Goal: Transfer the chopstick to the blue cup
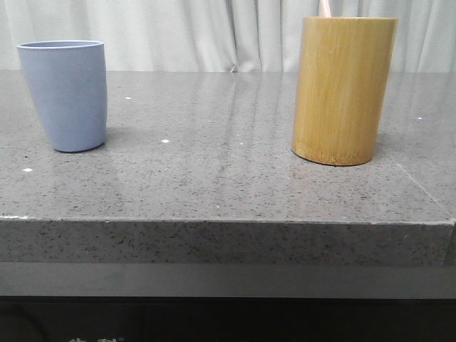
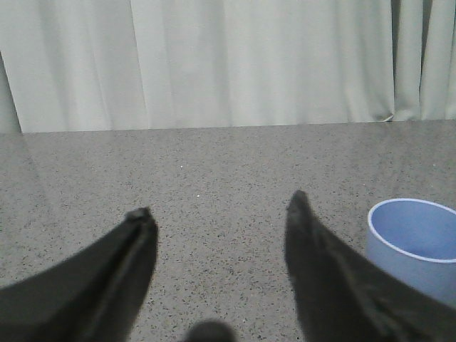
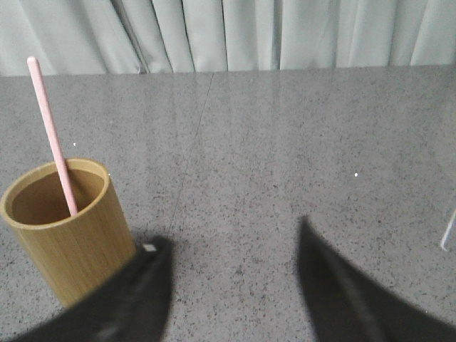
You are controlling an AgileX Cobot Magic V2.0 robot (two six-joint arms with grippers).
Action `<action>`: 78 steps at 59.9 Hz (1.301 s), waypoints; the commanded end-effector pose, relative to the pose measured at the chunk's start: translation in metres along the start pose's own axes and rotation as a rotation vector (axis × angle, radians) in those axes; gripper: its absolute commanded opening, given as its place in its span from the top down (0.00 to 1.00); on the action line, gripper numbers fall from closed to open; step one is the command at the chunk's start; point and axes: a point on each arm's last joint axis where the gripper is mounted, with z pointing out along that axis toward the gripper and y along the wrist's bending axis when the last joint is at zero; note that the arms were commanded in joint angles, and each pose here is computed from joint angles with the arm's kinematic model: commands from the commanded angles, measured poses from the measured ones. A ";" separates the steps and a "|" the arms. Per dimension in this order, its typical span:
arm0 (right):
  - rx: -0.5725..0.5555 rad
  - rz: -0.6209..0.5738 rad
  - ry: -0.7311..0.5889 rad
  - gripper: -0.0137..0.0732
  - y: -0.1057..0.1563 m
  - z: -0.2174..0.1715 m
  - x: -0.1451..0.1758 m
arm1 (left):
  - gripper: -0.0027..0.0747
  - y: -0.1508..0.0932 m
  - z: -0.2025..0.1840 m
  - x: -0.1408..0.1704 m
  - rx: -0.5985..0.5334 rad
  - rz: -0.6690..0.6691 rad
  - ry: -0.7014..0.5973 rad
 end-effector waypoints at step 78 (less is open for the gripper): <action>-0.004 0.002 -0.100 0.10 0.001 -0.003 -0.017 | 0.24 -0.107 0.215 -0.048 0.290 0.101 0.945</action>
